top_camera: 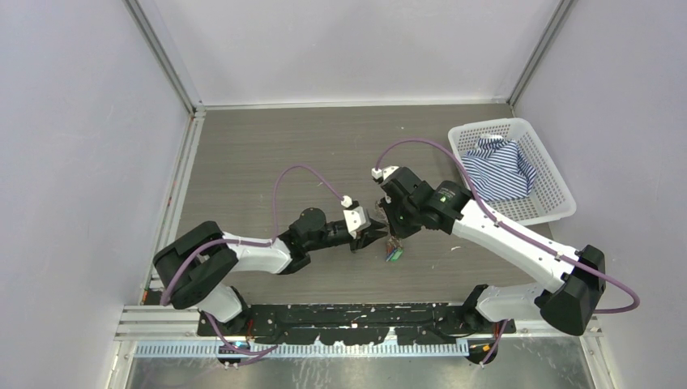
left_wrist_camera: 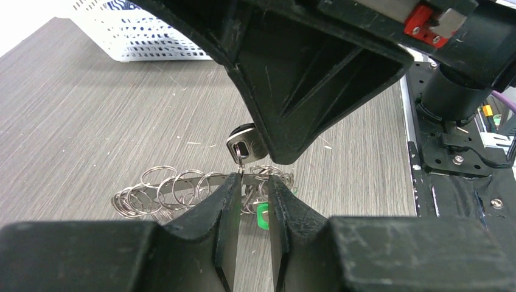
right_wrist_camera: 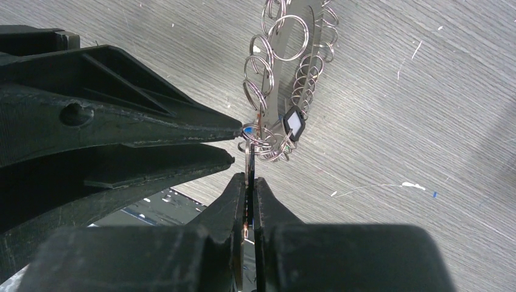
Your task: Remove the keys from the keyring
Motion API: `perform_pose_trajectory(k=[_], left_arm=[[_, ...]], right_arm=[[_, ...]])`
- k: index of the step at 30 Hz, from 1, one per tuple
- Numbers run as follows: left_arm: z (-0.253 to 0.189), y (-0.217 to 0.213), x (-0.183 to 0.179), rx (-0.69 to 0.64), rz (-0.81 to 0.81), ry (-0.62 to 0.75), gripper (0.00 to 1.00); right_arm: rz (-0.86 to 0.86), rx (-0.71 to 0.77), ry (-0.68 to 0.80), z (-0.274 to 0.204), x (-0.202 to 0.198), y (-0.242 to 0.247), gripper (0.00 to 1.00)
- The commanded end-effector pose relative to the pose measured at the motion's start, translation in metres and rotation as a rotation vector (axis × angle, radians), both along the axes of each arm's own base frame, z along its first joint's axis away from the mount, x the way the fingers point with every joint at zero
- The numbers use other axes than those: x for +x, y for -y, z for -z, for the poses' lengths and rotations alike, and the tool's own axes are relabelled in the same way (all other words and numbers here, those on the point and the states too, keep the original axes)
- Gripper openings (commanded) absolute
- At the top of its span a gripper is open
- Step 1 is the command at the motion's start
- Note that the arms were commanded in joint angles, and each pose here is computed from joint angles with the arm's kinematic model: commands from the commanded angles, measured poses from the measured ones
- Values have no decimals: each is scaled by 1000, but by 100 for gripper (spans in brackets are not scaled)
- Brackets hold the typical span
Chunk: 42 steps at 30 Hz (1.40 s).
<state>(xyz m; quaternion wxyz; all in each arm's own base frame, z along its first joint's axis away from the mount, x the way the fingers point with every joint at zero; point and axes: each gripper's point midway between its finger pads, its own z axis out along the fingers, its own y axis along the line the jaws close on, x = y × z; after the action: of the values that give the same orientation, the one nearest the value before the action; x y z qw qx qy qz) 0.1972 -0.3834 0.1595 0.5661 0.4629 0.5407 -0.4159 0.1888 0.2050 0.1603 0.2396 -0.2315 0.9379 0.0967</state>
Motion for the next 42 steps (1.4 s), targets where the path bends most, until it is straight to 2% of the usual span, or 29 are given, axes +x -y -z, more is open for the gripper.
perform_pose_trajectory(k=[1, 21, 34, 42], left_arm=[[-15, 4, 8, -40, -15, 46, 25], [-21, 3, 14, -79, -42, 78, 25], [-6, 7, 8, -45, 8, 45, 24], [-11, 10, 11, -79, -2, 51, 23]], right_arm=[[-13, 69, 65, -27, 6, -10, 1], [-16, 74, 65, -28, 2, -10, 1], [-18, 76, 73, -31, 3, -11, 1], [-19, 78, 69, -30, 1, -11, 1]])
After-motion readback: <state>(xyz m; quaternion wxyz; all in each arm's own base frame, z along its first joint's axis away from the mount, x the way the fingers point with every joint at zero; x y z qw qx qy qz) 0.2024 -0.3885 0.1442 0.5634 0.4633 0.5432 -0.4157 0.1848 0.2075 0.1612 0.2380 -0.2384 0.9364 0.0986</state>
